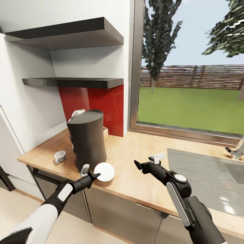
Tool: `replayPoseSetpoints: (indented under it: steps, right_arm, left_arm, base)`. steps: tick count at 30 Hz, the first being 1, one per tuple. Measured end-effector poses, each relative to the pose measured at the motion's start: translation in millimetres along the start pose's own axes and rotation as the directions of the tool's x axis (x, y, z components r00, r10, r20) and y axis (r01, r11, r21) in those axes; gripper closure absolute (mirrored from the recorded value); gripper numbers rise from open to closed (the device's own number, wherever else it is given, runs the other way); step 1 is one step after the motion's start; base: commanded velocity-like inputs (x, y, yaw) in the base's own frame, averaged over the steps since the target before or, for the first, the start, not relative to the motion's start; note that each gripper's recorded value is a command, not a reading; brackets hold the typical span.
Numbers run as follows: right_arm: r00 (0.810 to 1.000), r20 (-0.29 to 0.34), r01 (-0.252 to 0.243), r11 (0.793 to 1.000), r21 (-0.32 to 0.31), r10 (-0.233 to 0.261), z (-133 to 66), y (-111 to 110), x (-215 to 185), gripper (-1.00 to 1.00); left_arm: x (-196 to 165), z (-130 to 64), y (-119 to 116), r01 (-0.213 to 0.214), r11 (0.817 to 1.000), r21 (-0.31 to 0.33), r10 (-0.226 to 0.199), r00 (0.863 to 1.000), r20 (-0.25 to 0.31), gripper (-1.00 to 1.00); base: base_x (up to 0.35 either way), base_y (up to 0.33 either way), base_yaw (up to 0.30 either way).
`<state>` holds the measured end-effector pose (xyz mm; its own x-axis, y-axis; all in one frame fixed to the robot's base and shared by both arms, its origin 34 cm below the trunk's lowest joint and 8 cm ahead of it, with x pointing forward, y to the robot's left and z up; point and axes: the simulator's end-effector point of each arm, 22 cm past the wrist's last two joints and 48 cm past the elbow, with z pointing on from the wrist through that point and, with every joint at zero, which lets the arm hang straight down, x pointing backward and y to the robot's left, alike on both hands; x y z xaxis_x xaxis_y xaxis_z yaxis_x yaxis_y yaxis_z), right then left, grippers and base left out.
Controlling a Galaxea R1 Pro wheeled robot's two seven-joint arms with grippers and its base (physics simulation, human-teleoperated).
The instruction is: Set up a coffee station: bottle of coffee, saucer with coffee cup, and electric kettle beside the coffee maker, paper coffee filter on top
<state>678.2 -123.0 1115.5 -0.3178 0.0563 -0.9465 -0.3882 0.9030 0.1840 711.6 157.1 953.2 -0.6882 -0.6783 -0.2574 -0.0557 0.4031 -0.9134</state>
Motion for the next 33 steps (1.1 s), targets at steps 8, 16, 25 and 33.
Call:
replayPoseSetpoints:
  steps: [8,16,25,33]
  right_arm:
    - [1.0,0.0,0.0,1.0,0.0,0.0,0.0,0.2,-0.1,-1.0]
    - [1.0,0.0,0.001,1.0,0.001,-0.001,0.0,-0.1,0.0,-1.0]
    - [1.0,0.0,0.001,1.0,0.001,-0.001,-0.4,0.1,-0.2,-1.0]
    - [1.0,-0.001,0.001,1.0,0.001,-0.001,-0.1,-0.4,0.1,-1.0]
  left_arm:
    - [6.1,6.0,12.6,0.009,0.999,-0.054,-0.008,1.0,0.019,1.0]
    - [14.5,11.2,10.1,0.016,0.998,-0.052,-0.016,1.0,0.008,1.0]
    - [15.2,11.3,9.4,0.019,0.999,-0.05,-0.018,1.0,0.009,1.0]
    - [23.4,17.1,4.6,0.023,0.999,-0.041,-0.023,1.0,-0.003,1.0]
  base:
    - [0.0,0.0,0.0]
    - [0.078,0.0,0.0]
    - [0.074,-0.015,0.0]
    - [0.021,-0.005,0.0]
